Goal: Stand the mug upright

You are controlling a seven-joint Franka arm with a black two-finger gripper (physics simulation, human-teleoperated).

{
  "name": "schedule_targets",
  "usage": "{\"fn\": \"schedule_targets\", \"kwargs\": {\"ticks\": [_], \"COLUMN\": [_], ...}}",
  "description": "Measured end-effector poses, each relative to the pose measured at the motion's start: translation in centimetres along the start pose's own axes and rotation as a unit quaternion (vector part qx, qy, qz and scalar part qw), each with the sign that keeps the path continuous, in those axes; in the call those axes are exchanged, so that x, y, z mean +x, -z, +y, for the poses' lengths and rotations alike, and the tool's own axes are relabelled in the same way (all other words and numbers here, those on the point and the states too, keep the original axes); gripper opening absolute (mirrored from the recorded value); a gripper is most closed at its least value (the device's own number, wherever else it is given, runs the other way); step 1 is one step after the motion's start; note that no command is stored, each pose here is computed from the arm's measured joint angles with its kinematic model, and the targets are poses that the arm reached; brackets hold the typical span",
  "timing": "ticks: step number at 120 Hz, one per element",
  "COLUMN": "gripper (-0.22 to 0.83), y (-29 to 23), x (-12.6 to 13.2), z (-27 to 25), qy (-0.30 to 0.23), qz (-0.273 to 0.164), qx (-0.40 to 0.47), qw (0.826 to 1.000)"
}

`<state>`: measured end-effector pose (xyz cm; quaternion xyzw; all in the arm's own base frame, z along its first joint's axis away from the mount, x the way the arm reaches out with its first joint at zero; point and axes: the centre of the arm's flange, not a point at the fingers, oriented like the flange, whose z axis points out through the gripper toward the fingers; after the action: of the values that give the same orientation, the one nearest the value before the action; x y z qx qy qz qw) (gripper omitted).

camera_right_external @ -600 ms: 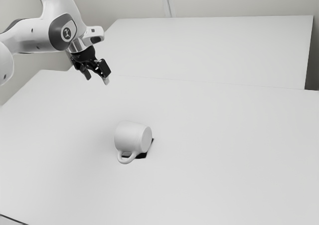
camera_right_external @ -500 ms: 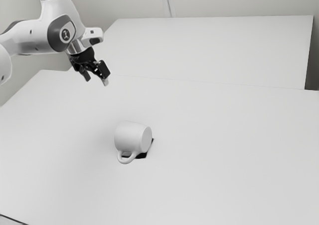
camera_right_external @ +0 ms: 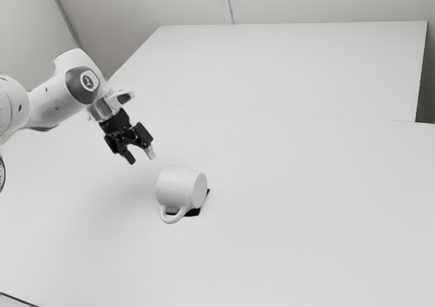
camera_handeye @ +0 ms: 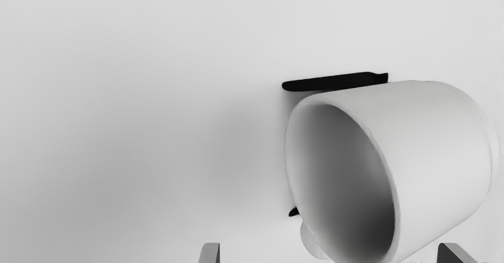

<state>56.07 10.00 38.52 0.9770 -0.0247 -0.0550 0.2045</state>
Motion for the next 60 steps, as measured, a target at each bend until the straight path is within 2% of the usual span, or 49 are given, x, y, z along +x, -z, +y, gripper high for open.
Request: {"fn": "schedule_targets", "kwargs": {"ticks": [21,60], "gripper": [0.62,0.62], "y": [-4.0,-6.0], "x": [-0.9,-2.0], "z": [-2.0,-2.1], "qy": [0.019,0.015], "qz": [-0.017,0.006], "qx": [-0.100,-0.197], "qw": [0.995,0.980]}}
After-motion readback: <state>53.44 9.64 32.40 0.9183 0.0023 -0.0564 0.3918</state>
